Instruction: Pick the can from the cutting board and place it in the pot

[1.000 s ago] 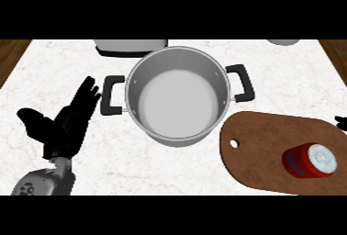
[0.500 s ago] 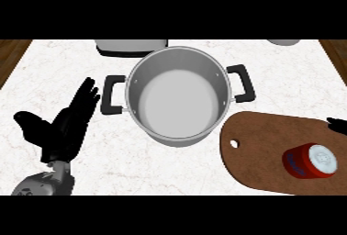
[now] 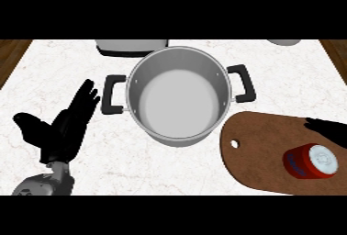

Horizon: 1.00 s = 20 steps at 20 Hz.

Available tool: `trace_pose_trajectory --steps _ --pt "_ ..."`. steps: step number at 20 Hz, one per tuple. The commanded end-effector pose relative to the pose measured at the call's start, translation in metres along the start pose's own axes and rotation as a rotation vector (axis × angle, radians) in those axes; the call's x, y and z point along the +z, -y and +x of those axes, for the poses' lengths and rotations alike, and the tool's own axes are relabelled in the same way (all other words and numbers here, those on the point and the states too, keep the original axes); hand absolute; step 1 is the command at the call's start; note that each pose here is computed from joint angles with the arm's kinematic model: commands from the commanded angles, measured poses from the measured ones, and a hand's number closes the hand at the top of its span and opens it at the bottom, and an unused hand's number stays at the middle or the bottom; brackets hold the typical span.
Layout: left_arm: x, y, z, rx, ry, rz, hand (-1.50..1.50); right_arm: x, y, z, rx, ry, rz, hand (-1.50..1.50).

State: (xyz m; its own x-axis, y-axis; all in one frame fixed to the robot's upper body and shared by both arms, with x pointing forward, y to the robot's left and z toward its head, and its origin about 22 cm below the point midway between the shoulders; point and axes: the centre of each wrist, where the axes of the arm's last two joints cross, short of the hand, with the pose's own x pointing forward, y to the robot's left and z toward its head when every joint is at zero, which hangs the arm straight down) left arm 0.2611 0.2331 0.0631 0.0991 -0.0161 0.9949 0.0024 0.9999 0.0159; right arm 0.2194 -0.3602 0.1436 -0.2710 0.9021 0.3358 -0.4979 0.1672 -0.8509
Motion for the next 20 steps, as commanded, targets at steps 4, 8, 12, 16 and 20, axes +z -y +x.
trace_pose_trajectory --steps 4,8,12,16,20 --pt "-0.006 -0.008 0.002 -0.004 0.007 -0.011 0.00 -0.019 -0.022 0.022 0.067 -0.022 0.049 -1.50" --pt "-0.001 -0.009 0.011 0.000 -0.009 0.018 0.00 -0.020 -0.022 0.010 0.110 -0.082 0.069 -1.50" --pt "-0.002 0.006 0.013 0.001 0.005 0.004 0.00 -0.035 -0.028 0.000 0.133 -0.087 0.110 -1.50" --pt "0.002 0.012 -0.003 -0.002 0.003 -0.001 0.00 -0.042 -0.031 -0.003 0.116 -0.094 0.097 -1.50" --pt "-0.001 -0.008 -0.016 -0.008 0.007 -0.001 0.00 -0.045 -0.031 -0.006 0.067 0.017 0.100 1.50"
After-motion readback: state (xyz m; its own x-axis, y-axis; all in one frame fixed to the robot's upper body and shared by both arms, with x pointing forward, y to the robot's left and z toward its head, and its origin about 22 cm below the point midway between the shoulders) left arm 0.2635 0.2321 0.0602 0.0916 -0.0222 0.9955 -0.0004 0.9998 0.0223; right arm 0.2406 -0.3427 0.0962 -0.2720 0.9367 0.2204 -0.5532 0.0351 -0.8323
